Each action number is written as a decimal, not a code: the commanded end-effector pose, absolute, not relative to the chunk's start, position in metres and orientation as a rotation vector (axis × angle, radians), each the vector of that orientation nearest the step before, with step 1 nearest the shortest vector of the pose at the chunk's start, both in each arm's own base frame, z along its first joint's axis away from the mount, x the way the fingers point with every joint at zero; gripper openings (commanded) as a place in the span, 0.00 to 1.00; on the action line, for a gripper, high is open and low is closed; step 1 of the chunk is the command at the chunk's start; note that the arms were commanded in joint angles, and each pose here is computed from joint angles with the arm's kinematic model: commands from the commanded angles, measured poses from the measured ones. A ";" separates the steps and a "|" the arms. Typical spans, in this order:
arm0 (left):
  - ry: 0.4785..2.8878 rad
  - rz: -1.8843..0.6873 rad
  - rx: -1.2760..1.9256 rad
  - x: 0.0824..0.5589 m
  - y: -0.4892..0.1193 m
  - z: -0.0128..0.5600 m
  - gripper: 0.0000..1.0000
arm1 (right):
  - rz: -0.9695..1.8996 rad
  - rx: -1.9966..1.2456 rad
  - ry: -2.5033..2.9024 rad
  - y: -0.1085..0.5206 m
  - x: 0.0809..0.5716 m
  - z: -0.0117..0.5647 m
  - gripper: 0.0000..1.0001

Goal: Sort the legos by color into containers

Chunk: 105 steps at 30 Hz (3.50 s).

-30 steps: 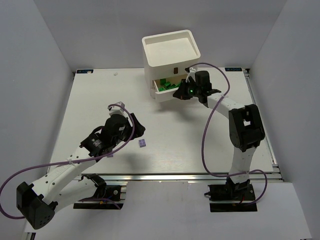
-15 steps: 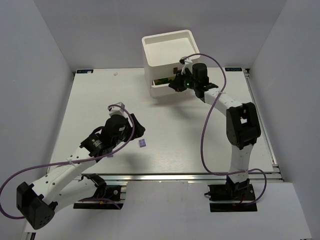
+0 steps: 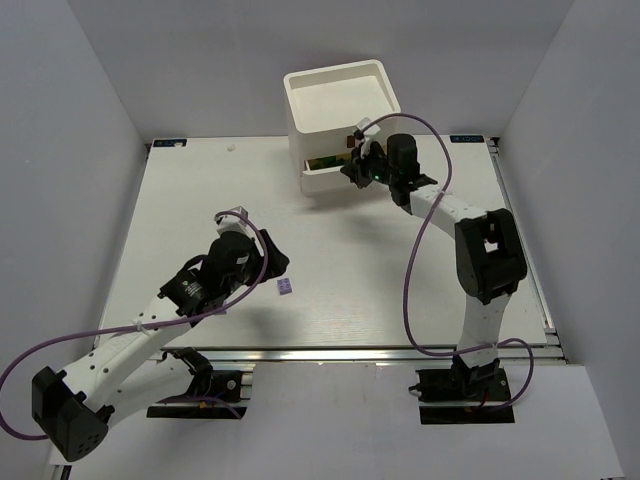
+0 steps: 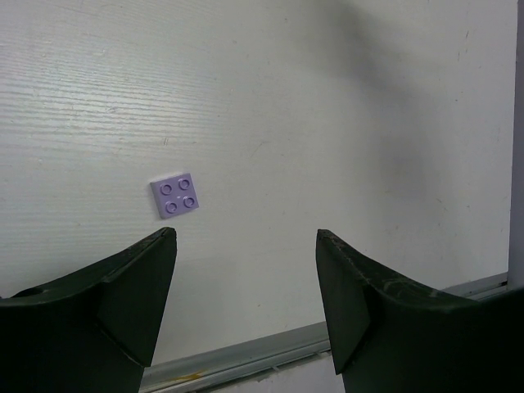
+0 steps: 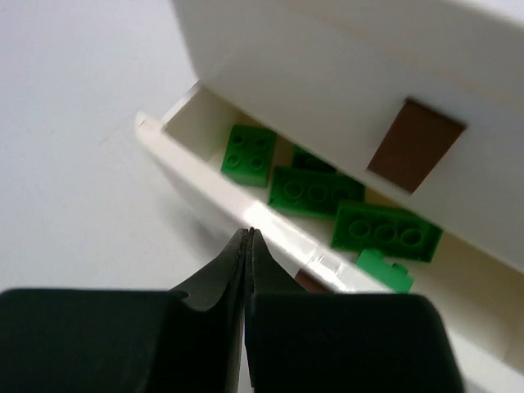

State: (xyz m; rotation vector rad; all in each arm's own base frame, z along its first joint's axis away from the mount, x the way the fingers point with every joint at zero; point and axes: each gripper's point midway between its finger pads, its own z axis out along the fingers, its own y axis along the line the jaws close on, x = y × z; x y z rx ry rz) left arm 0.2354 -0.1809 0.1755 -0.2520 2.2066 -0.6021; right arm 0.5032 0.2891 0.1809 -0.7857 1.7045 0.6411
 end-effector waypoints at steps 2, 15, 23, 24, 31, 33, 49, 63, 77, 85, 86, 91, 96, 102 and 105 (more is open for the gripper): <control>2.187 -0.602 -0.261 0.234 -0.178 0.177 0.78 | 0.623 -0.876 1.451 0.294 0.482 0.233 0.00; 2.174 -0.607 -0.270 0.232 -0.175 0.182 0.78 | 0.555 -1.184 1.467 0.302 0.492 0.198 0.00; 2.165 -0.600 -0.295 0.229 -0.169 0.182 0.79 | 0.453 -1.299 1.365 0.301 0.501 0.195 0.00; 2.164 -0.602 -0.294 0.229 -0.170 0.183 0.79 | 0.475 -1.304 1.361 0.301 0.495 0.191 0.00; 2.173 -0.596 -0.285 0.231 -0.172 0.182 0.78 | 0.568 -1.338 1.241 0.308 0.465 0.203 0.00; 2.172 -0.595 -0.286 0.231 -0.172 0.182 0.79 | 0.593 -1.401 1.249 0.308 0.456 0.190 0.00; 2.177 -0.594 -0.286 0.231 -0.172 0.182 0.78 | 0.199 -1.312 1.446 0.284 0.545 0.156 0.00; 2.183 -0.592 -0.278 0.232 -0.173 0.181 0.79 | 0.054 -1.188 1.429 0.277 0.575 0.169 0.00; 2.171 -0.593 -0.287 0.230 -0.170 0.183 0.79 | 0.399 -1.194 1.361 0.284 0.483 0.193 0.52; 2.186 -0.600 -0.270 0.232 -0.176 0.178 0.79 | 0.620 -0.647 1.870 0.257 0.468 0.143 0.84; 2.185 -0.601 -0.270 0.233 -0.176 0.179 0.79 | 0.628 -0.582 1.898 0.256 0.469 0.139 0.84; 2.188 -0.594 -0.290 0.230 -0.172 0.178 0.79 | 0.661 -0.289 1.990 0.251 0.486 0.126 0.82; 2.192 -0.580 -0.328 0.224 -0.164 0.175 0.79 | 0.694 -0.190 2.001 0.257 0.504 0.115 0.80; 2.205 -0.583 -0.316 0.225 -0.167 0.173 0.79 | 0.713 -0.110 1.944 0.262 0.531 0.110 0.79; 2.228 -0.566 -0.303 0.226 -0.169 0.168 0.79 | 0.700 -0.066 1.913 0.260 0.546 0.110 0.79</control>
